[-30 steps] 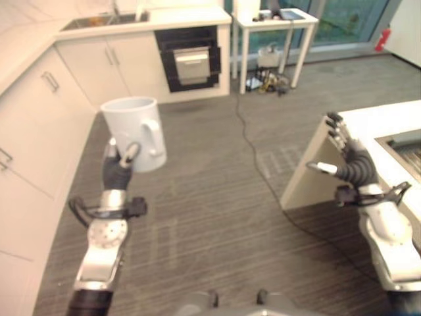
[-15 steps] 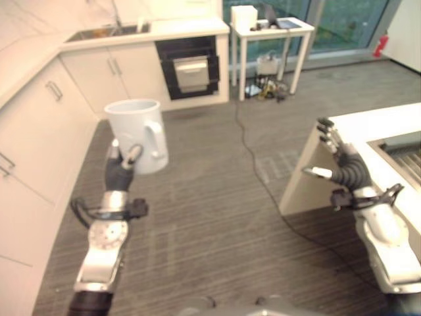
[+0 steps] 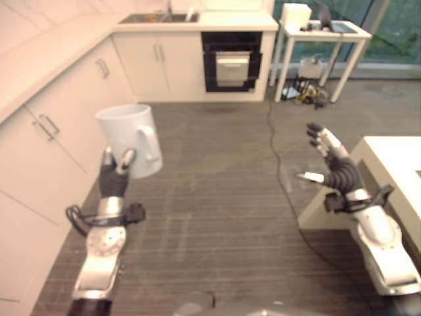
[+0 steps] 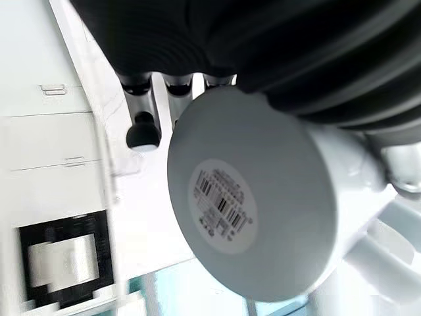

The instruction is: Place the dishes in the dishwasher.

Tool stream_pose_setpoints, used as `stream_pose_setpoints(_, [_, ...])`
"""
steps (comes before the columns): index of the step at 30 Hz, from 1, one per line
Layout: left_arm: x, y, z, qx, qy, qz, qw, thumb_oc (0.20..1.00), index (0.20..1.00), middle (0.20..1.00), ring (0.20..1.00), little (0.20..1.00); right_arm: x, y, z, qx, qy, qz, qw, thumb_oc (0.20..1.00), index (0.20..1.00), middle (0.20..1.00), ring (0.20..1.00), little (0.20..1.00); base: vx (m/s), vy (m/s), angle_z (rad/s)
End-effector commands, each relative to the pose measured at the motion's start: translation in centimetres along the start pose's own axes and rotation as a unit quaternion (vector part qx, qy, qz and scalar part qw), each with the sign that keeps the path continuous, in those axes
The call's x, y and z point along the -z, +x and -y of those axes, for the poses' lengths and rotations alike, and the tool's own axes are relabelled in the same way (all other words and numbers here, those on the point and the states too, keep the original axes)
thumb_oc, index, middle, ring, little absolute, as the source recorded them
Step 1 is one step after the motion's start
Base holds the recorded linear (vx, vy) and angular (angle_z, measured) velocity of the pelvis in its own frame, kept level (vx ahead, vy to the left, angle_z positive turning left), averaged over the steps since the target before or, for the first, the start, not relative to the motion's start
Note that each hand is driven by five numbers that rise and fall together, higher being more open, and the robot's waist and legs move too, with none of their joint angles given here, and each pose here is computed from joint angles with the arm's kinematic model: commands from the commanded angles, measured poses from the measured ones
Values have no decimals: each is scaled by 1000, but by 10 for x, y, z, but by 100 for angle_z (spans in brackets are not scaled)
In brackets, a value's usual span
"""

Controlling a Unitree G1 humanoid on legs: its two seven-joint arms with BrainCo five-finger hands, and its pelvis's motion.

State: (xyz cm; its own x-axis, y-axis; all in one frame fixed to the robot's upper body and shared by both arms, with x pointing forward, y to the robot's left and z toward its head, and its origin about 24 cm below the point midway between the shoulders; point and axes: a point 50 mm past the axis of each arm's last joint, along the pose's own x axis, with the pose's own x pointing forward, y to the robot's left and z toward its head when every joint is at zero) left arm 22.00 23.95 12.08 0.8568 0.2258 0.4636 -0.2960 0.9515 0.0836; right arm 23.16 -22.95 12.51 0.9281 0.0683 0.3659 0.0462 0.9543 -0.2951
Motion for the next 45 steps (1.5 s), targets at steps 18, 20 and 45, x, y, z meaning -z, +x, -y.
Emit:
stream_pose_setpoints(18, [-8, 3, -6, -18, -71, 36, 997, 200, 200, 200, 200, 200, -17, 6, -6, -22, 5, 69, 997, 1000, 1000, 1000, 1000, 1000, 77, -116, -7])
stream_pose_setpoints(20, [-7, -2, -11, -28, -74, 34, 996, 200, 200, 200, 200, 200, -17, 0, 0, -34, 6, 67, 997, 1000, 1000, 1000, 1000, 1000, 301, 256, -17])
stream_pose_setpoints(45, [-10, 11, -9, 34, -59, 31, 997, 200, 200, 200, 200, 200, -12, -4, -3, -10, 22, 47, 999, 1000, 1000, 1000, 1000, 1000, 325, 187, 13])
